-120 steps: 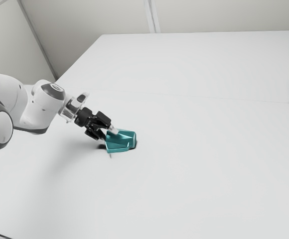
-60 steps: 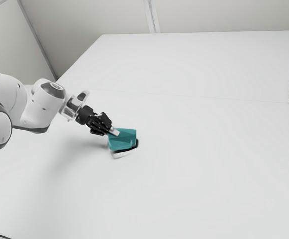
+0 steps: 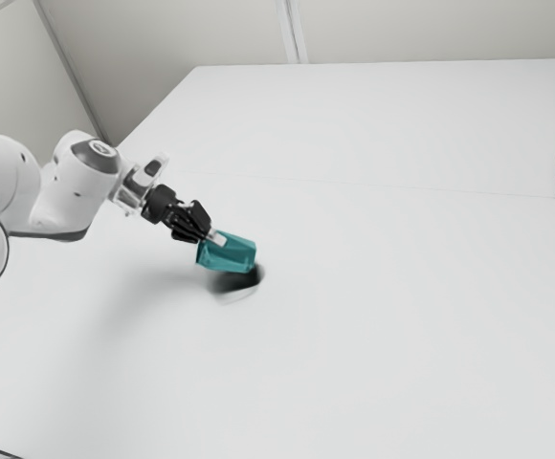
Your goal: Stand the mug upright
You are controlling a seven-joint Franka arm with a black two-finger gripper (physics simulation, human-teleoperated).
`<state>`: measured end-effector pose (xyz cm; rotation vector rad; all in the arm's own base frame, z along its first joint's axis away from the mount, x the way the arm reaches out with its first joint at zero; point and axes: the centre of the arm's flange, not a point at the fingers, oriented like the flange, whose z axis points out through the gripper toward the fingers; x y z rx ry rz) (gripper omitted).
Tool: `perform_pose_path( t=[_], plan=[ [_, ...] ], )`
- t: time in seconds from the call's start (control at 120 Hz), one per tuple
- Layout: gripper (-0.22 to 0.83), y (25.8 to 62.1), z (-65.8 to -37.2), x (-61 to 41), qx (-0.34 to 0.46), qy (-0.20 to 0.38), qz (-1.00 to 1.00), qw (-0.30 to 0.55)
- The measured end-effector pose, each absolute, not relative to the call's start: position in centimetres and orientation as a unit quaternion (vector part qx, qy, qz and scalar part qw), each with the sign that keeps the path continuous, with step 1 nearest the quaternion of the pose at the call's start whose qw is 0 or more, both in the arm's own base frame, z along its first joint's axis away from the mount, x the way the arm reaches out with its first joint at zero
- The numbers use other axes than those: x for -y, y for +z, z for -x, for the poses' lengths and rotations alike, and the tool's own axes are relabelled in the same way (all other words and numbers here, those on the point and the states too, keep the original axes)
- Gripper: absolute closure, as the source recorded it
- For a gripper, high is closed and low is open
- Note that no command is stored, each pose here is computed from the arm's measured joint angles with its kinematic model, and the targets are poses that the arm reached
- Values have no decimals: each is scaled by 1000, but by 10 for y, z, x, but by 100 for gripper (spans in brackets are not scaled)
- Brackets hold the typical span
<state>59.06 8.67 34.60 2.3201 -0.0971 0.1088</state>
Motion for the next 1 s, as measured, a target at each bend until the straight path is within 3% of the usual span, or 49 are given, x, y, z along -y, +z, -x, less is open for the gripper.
perform_pose_path(
  t=[0.25, 0.517, 1.0],
  plan=[
    [79, 393, -582, -72, 108, 41, -940, 322],
    [79, 387, -548, -44, 153, -7, -958, 243],
    [79, 403, -545, -11, 238, -64, -967, 67]
  ],
)
